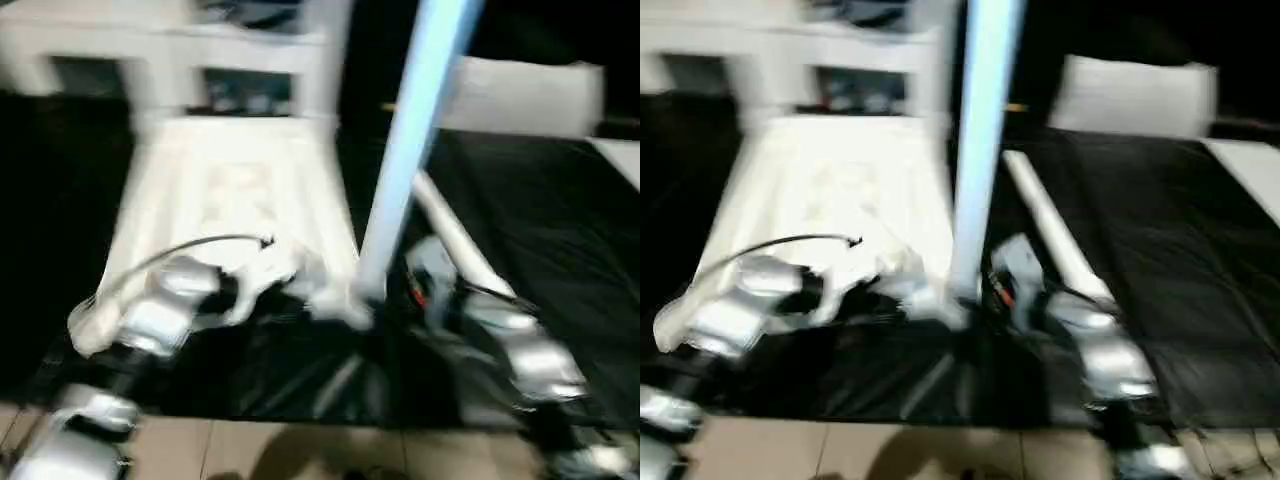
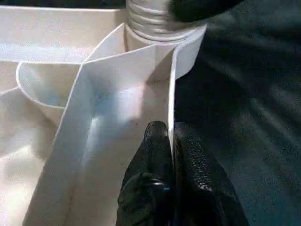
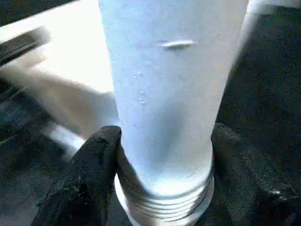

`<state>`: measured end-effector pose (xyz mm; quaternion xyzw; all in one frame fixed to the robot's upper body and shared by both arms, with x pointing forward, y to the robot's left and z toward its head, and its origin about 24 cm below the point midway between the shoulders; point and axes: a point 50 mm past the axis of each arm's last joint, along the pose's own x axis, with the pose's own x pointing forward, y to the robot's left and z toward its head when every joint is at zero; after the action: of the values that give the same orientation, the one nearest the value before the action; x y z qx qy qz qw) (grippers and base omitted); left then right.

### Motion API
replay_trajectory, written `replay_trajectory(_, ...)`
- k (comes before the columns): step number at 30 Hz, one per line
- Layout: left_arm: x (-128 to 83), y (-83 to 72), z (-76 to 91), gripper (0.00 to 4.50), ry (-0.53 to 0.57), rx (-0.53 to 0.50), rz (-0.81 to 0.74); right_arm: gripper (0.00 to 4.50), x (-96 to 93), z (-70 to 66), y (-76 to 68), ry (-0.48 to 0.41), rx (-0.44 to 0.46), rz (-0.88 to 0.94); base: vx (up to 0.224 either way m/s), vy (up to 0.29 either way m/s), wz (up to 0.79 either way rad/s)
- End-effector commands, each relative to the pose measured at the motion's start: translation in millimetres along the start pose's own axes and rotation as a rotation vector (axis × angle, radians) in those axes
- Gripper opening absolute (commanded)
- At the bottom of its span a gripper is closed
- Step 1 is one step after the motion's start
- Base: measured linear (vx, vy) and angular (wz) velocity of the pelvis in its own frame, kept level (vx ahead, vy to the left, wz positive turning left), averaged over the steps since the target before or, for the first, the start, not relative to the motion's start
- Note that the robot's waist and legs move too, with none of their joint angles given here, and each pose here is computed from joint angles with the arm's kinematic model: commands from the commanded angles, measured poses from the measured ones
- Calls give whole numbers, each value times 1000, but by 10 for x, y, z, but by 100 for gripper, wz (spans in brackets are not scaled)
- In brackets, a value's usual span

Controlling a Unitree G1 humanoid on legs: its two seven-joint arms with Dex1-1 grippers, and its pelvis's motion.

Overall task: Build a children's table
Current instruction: Rotate leg to tighten

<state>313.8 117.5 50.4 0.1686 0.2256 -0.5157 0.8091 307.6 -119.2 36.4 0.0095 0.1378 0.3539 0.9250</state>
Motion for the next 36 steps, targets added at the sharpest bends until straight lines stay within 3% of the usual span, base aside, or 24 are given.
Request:
replay_trajectory(1, 177, -64, 456, 0, -168, -31, 114, 269, 340, -108, 363, 70, 119, -3, 0, 0, 0)
replay_trajectory(6, 293, -146, 672, 0, -237, -65, 199, 269, 535, 24, 524, 54, 158, -85, 0, 0, 0)
replay_trajectory(9, 318, -181, 679, 0, -238, -63, 190, 269, 554, 57, 547, 28, 165, -93, 0, 0, 0)
replay_trajectory(12, 308, -192, 607, 0, -196, -47, 194, 341, 543, 72, 522, 4, 166, -123, 0, 0, 0)
replay_trajectory(14, 286, -178, 567, 0, -184, -44, 198, 350, 514, 74, 486, -5, 169, -137, 0, 0, 0)
replay_trajectory(16, 205, -122, 454, 0, -164, -31, 194, 374, 395, 82, 354, -43, 157, -160, 0, 0, 0)
replay_trajectory(21, 101, -57, 347, 0, -152, -3, 171, 420, 243, 98, 232, -88, 134, -142, 0, 0, 0)
replay_trajectory(24, -23, -4, 242, 0, -143, 44, 120, 435, 54, 101, 98, -109, 65, -91, 0, 0, 0)
replay_trajectory(29, -211, 33, 55, 0, -103, 134, -54, 446, -305, 118, -115, -76, -104, 79, 0, 0, 0)
replay_trajectory(36, -288, 0, 3, 0, -89, 173, -239, 446, -469, 205, -213, -17, -216, 264, 0, 0, 0)
